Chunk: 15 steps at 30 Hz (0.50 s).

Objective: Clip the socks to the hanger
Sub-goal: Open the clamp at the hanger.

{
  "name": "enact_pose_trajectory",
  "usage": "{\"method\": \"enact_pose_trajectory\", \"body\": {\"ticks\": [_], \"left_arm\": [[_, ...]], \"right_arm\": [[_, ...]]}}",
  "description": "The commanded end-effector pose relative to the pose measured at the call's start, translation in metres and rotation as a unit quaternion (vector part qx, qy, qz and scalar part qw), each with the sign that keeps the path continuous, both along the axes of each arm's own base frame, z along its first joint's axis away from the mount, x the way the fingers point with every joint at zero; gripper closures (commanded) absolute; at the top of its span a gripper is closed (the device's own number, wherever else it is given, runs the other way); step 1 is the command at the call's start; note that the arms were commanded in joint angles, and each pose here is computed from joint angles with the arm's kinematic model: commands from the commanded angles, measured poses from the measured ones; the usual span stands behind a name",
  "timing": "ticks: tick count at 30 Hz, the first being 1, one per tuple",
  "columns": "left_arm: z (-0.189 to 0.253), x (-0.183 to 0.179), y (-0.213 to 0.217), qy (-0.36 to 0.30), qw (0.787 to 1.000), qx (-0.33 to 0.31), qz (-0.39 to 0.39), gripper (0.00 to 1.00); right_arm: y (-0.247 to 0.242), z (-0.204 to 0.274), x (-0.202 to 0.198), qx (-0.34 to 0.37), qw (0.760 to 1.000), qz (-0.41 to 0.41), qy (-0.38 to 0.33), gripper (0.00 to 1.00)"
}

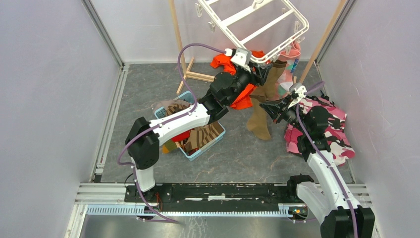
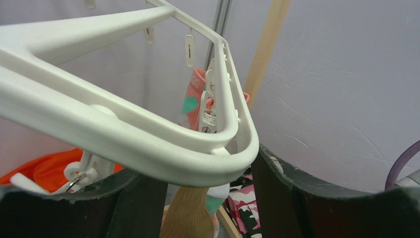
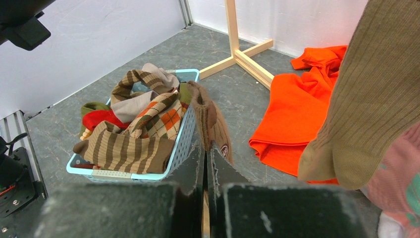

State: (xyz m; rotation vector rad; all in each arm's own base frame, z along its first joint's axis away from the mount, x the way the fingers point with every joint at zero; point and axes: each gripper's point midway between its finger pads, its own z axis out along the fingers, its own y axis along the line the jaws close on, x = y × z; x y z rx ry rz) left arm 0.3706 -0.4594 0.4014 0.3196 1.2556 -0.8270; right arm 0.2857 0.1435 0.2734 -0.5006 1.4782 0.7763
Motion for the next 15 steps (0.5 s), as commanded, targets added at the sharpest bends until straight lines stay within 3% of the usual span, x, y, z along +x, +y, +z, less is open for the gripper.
{"method": "enact_pose_trajectory", "body": {"ticks": [1, 8, 15], "left_arm": [[0.0218, -0.002, 0.005, -0.029, 1.0, -0.003, 0.007, 0.37], [0.022, -0.0003, 0.0016, -0.029, 1.0, 0.001, 0.005, 0.44], [0.0287, -0.0017, 0.0018, -0.029, 1.0, -0.006, 0.001, 0.42]], "right_arm": [[-0.0032, 0.0101, 0.0012, 0.004, 1.0, -0.011, -0.015, 1.0], [-0.0033, 0.0106, 0.0009, 0.003, 1.0, -0.011, -0.016, 1.0], [-0.0032, 0.0104, 0.0009, 0.002, 1.0, -0.011, -0.016, 1.0]]}}
